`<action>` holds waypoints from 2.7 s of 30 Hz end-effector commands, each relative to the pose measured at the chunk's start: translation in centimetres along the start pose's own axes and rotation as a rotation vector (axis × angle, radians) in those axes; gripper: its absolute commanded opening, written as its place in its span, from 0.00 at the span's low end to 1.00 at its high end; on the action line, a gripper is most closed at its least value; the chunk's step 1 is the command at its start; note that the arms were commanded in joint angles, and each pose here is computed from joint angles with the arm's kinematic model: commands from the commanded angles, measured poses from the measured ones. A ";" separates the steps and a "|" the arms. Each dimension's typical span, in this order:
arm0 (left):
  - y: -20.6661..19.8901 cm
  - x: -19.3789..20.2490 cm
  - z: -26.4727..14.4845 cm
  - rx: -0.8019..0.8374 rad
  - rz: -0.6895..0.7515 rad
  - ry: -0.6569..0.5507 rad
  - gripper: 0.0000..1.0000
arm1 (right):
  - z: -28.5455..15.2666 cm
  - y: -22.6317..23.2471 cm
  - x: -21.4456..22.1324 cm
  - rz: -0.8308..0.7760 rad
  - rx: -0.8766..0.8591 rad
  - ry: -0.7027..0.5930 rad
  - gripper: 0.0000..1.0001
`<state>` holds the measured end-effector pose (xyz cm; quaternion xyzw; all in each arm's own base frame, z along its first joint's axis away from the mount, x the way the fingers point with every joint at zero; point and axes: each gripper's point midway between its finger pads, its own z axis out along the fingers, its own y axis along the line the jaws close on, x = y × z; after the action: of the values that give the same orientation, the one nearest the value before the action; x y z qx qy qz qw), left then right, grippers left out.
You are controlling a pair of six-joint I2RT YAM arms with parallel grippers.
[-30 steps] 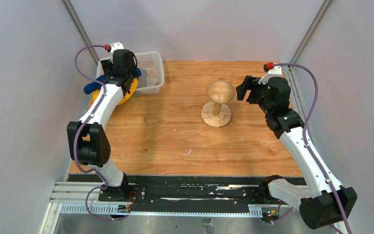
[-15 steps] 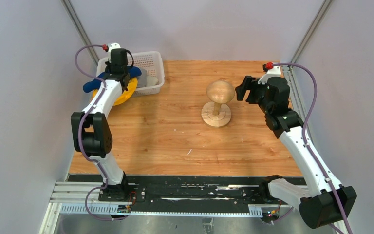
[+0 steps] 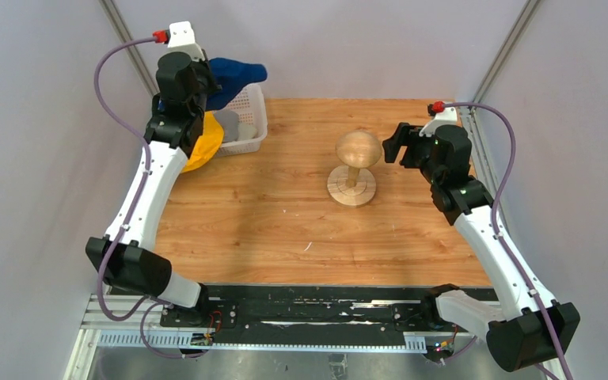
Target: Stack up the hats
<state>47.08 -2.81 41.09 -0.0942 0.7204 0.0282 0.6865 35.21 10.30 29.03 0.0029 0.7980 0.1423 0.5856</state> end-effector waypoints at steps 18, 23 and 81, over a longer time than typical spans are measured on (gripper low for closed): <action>-21.8 -4.9 -17.3 1.354 -0.009 -0.108 0.00 | -4.7 -4.9 -3.6 -0.027 0.248 -0.143 0.81; -25.3 -3.1 -19.3 1.586 0.029 -0.067 0.00 | -6.4 -6.7 -4.6 -0.021 0.324 -0.181 0.87; -29.4 7.0 -17.4 1.660 0.225 0.163 0.00 | -8.8 -7.7 -4.9 -0.002 0.348 -0.225 0.93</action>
<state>34.50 -33.87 36.09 0.5079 0.5866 -0.4362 0.4557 29.77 0.41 34.32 0.1138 0.7429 0.0016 0.6597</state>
